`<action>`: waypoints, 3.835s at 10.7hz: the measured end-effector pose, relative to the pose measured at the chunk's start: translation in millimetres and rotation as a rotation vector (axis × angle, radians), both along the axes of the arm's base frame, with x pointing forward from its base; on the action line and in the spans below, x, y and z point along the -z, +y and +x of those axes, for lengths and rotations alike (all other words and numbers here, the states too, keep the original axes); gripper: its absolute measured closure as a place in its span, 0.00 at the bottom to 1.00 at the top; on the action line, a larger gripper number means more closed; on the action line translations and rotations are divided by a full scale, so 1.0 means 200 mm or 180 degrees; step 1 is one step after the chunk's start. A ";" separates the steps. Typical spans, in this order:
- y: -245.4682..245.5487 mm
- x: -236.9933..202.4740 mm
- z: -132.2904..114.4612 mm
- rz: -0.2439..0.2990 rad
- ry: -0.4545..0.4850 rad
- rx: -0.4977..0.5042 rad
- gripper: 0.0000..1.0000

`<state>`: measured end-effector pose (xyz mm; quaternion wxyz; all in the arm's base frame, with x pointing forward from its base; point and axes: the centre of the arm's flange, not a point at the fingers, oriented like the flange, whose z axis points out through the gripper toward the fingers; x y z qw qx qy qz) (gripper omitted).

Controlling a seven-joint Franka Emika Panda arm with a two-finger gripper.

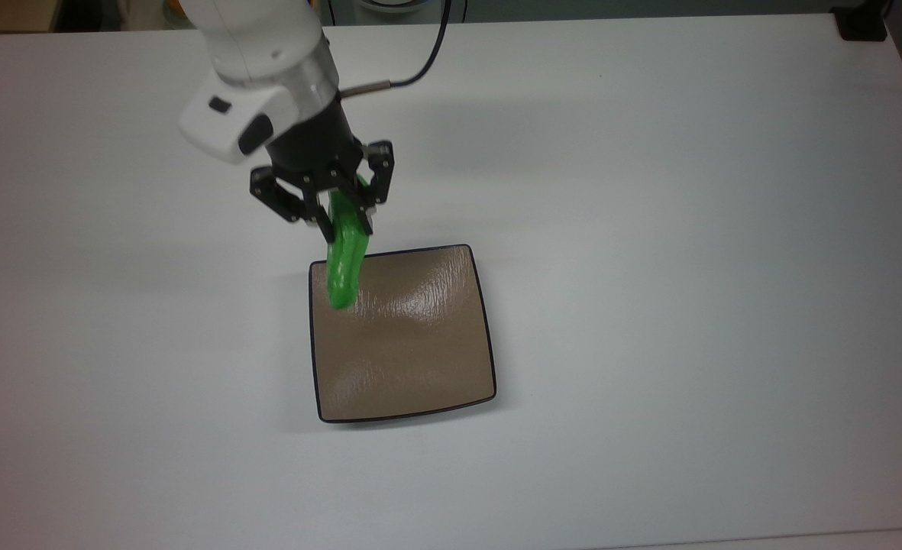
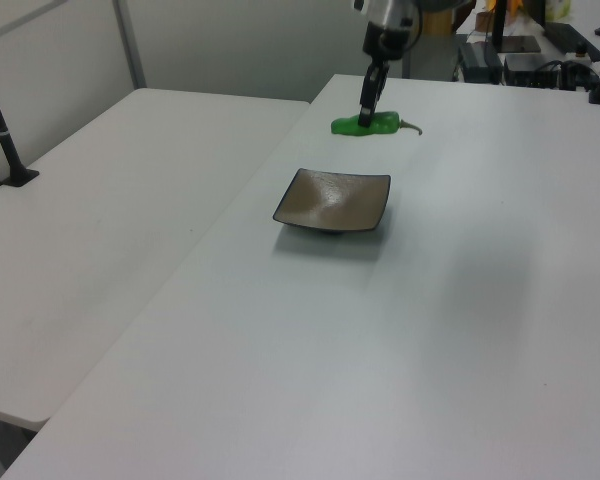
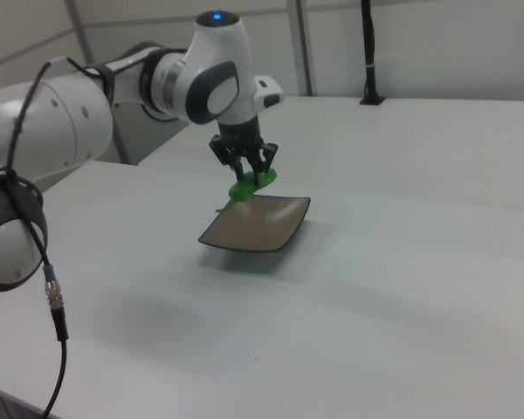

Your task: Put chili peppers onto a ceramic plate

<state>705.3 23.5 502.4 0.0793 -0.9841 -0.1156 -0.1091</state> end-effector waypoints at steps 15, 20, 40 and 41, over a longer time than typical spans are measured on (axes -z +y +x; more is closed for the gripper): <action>0.23 0.69 0.17 -0.0016 -0.0508 -0.0246 0.61; 0.23 0.69 0.17 -0.0016 -0.0508 -0.0244 0.49; 0.34 -0.67 -0.83 -0.0282 0.0915 0.0471 0.00; 0.41 -0.62 -0.84 -0.0343 0.0923 0.0401 0.00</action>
